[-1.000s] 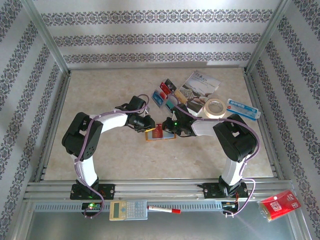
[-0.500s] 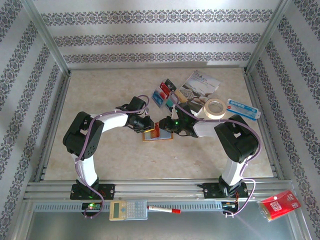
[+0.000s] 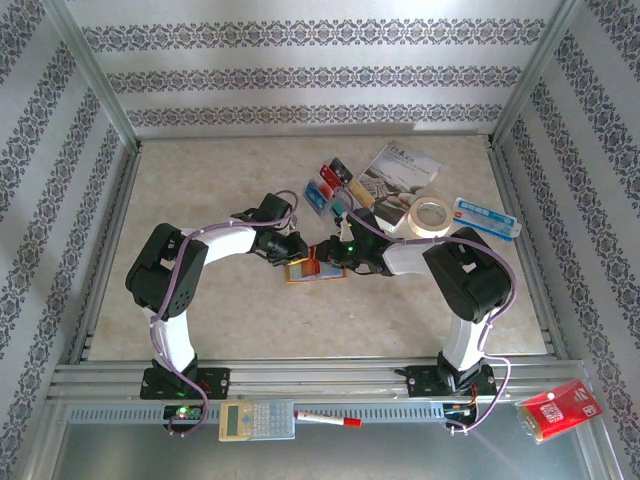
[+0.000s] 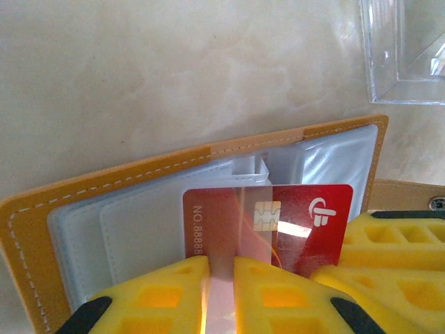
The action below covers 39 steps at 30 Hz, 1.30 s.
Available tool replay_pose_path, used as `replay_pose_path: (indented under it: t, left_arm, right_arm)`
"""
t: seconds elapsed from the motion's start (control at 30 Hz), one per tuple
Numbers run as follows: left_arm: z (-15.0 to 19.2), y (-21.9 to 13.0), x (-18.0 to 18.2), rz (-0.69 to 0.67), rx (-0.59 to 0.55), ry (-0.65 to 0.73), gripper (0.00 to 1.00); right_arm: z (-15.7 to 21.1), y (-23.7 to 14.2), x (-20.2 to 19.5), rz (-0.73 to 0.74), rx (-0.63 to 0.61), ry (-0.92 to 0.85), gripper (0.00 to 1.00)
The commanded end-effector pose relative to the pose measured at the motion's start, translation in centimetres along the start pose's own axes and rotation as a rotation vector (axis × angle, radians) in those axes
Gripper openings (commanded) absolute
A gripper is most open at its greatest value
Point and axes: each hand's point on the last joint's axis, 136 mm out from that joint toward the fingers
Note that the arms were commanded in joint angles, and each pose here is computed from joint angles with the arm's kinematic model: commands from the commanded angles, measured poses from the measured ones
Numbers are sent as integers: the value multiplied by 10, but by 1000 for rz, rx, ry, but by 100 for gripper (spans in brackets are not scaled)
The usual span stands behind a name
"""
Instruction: Take the credit cards out of the card holder
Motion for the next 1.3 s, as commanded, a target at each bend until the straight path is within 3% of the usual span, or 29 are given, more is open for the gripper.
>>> replay_pose_path:
  t: [0.0,0.23,0.57,0.77,0.93,1.13,1.27]
  left_arm:
    - [11,8,15,-49,25,-16,19]
    - [6,-1,8,-33,1,-16,24]
    - [-13,-39,-33,110,-99,30,43]
    - [-33,-73,-56,298,-198,10,60]
    - [-44,-108,-88,532,-275,36,67]
    - [-43,-128,-117,689,-281,98,69]
    - [-40,-128,-120,717,-265,108,64]
  right_arm:
    - [-1,4,6,-5,5,-37,14]
    - [-9,-8,-3,55,-52,-60,0]
    - [-34,-57,-1,117,-199,-165,0]
    - [-53,-93,32,-8,-278,-220,0]
    - [-61,-111,69,-177,-275,-236,0]
    - [-65,-122,101,-337,-263,-218,0]
    - [-67,-127,113,-411,-260,-198,0]
Point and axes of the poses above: each hand's point on the last joint's axis, 136 mm out from that joint toward the fingers, its own y axis out along the fingers, its own x axis along the line the jaws close on, z = x × y, and after that the axes turned 2 degrees about -y, right-handed
